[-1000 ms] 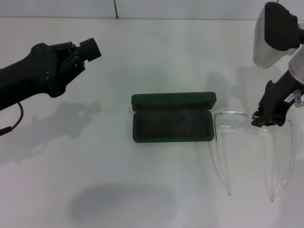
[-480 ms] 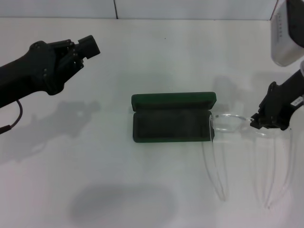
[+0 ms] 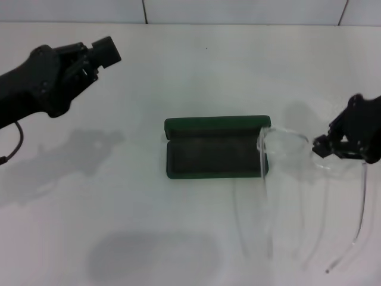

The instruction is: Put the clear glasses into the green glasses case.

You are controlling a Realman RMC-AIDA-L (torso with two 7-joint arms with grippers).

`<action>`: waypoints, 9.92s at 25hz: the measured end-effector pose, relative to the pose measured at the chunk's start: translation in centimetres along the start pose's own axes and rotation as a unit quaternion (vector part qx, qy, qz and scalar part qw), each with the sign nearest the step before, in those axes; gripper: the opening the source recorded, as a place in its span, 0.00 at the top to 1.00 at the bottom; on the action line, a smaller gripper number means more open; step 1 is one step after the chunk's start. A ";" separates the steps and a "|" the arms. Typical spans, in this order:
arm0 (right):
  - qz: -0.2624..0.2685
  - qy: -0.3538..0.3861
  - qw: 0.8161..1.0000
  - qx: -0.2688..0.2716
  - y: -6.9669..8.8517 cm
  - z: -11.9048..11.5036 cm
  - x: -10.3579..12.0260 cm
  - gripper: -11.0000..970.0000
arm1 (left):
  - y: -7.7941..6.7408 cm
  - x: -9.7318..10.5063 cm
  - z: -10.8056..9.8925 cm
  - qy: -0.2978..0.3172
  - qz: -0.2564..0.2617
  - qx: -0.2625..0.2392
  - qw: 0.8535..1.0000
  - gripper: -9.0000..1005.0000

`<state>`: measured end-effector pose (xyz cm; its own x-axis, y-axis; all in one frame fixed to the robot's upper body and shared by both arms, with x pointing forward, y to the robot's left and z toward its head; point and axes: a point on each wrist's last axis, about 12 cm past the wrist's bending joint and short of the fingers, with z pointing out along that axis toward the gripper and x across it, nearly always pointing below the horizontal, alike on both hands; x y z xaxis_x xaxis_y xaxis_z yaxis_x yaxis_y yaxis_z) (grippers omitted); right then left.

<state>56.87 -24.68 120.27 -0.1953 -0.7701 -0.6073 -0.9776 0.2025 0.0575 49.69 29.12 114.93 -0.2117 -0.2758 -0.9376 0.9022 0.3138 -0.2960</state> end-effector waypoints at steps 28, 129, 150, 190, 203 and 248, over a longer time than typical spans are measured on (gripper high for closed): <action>-0.027 -0.504 0.863 0.012 2.1 1.6 3.7 0.94 | -2.3 -2.7 3.5 -0.003 -0.014 0.151 0.988 0.95; -0.058 -0.530 0.844 -0.050 2.1 7.2 -1.1 0.94 | -1.9 -0.8 7.2 -0.033 0.028 0.186 0.982 0.95; -0.069 -0.512 0.853 -0.071 2.2 8.3 -2.6 0.94 | -1.6 -0.6 7.4 -0.034 0.023 0.168 0.985 0.95; -0.029 -0.587 0.809 0.016 2.6 5.6 2.0 0.94 | -1.5 -1.0 5.8 -0.058 0.029 0.159 0.985 0.95; -0.007 -0.701 0.710 0.073 3.6 1.9 4.8 0.94 | -2.5 0.7 6.2 -0.003 0.026 0.201 0.979 0.95; -0.005 -0.609 0.793 -0.024 3.3 7.6 0.7 0.94 | -2.6 0.8 8.5 -0.028 0.019 0.216 0.976 0.95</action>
<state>54.14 -20.00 114.00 0.0053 0.3898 -0.9209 -0.9862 0.1547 0.0598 50.33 20.32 116.50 -0.1647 -0.3244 -0.9315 0.9858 -0.0846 -0.1448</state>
